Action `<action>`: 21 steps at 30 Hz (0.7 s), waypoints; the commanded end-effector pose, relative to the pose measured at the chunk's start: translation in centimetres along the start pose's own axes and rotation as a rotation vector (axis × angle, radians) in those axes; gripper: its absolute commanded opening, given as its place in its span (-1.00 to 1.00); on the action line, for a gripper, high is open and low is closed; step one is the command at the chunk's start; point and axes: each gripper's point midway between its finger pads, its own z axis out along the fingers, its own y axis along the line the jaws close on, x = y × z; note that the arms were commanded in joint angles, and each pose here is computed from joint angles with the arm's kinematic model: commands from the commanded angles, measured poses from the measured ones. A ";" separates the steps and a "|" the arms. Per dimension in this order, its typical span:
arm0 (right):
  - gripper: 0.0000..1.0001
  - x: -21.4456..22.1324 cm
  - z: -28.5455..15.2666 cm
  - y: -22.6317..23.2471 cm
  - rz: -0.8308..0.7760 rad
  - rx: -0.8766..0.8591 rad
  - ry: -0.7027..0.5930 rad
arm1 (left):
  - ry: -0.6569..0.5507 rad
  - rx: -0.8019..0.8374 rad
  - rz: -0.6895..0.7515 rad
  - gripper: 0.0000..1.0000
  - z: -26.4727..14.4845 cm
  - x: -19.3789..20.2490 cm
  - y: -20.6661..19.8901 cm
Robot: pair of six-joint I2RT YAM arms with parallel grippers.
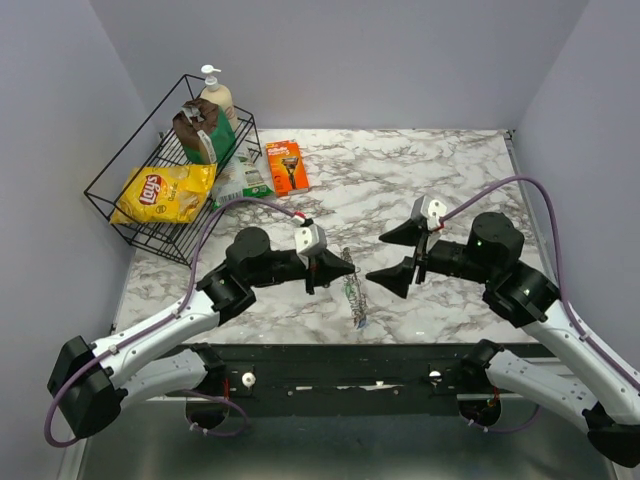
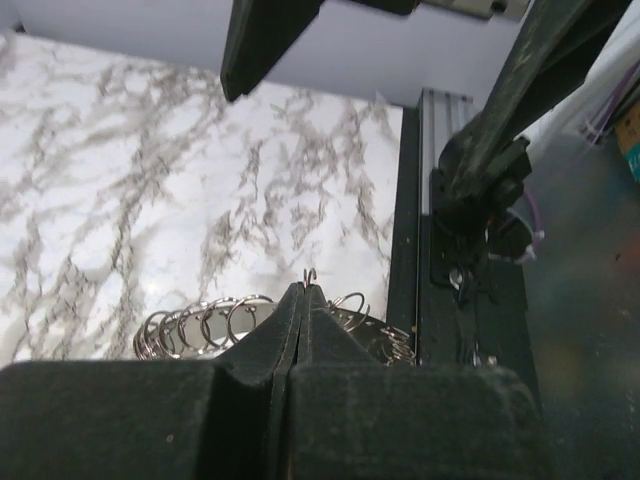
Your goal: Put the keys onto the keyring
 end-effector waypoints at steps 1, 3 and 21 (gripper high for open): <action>0.88 0.7 0.4 -0.2 0.003 0.008 -0.010 | -0.295 -0.008 0.107 -1.00 -1.2 -6.6 -0.9; 0.88 0.6 0.4 -0.1 -0.002 0.005 -0.024 | -0.323 0.012 0.115 -1.00 -1.6 -6.6 -1.5; 0.41 -0.3 0.9 3.3 -0.068 -0.226 -0.080 | -0.298 0.204 0.145 -1.00 -1.5 -7.5 -4.8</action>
